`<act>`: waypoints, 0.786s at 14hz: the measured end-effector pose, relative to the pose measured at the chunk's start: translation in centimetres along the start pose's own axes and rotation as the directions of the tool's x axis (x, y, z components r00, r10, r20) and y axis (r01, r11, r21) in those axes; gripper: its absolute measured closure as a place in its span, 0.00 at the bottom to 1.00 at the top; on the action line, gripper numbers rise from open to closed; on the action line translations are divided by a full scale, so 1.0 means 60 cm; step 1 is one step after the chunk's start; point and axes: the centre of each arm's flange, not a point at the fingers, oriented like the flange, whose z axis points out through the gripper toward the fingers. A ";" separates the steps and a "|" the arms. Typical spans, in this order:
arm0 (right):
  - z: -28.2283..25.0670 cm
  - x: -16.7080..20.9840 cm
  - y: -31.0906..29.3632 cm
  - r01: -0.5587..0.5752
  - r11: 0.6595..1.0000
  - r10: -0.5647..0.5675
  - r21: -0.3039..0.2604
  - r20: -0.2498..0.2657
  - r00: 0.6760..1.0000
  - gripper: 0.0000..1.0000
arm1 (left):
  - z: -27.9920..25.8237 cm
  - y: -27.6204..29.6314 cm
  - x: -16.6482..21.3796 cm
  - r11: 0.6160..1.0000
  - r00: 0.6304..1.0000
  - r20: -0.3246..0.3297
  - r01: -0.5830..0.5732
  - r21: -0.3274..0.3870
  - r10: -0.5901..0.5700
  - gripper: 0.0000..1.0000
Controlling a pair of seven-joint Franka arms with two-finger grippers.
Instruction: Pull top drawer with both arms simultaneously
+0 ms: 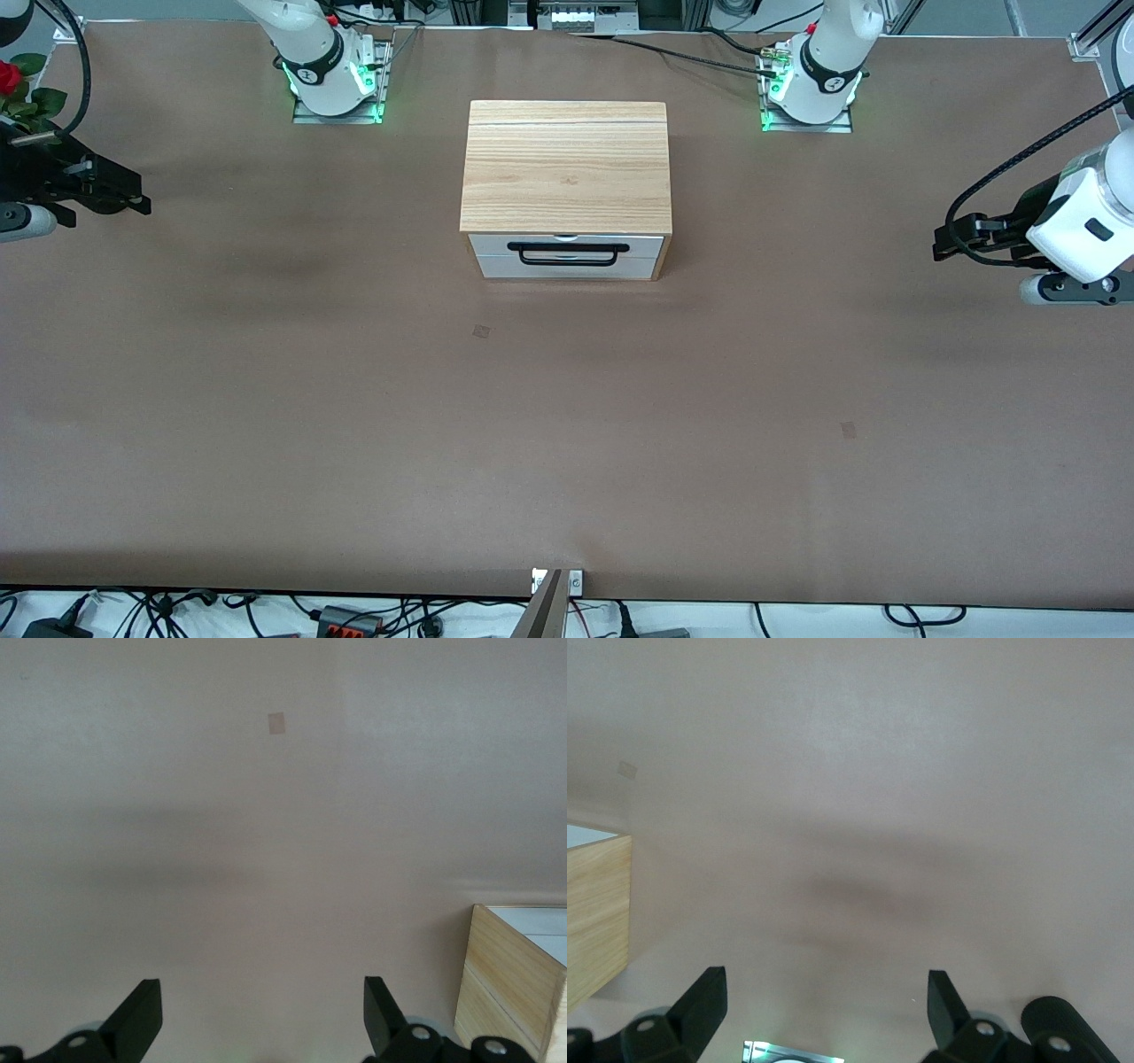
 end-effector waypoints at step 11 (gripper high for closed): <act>0.028 0.009 -0.031 0.053 0.998 -0.050 -0.034 0.095 0.994 0.00 | 0.045 0.001 0.028 0.984 0.998 0.062 0.016 -0.179 -0.005 0.00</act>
